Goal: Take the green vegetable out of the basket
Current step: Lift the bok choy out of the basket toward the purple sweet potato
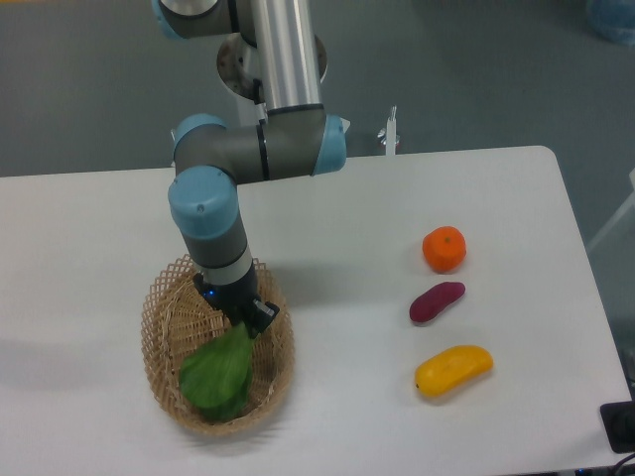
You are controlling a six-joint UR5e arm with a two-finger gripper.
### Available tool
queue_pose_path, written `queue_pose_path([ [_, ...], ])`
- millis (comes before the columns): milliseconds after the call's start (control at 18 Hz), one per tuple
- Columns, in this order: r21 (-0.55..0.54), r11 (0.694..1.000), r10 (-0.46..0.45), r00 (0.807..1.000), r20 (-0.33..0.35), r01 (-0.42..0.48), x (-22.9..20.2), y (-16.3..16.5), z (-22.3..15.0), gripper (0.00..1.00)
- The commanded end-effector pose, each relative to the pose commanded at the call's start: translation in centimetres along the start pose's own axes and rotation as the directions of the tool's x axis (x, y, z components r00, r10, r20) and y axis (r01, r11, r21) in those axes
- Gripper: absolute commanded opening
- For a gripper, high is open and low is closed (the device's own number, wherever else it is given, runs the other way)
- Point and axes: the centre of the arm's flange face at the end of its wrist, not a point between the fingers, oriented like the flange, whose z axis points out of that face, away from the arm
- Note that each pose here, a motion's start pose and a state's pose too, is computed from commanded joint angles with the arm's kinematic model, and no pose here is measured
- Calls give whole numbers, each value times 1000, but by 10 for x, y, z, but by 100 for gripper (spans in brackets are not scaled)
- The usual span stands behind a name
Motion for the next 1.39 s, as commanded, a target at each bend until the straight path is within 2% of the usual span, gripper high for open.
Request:
queue_pose_path([
  [278, 95, 994, -48, 999, -7, 49, -36, 2, -34, 38],
  [556, 178, 981, -87, 996, 13, 83, -85, 19, -67, 38],
  [722, 204, 978, -58, 998, 28, 51, -113, 39, -81, 38],
  [1111, 171, 985, 11, 1000, 4, -11, -175, 88, -104, 38],
  [1389, 154, 987, 47, 999, 10, -48, -193, 106, -108, 38],
])
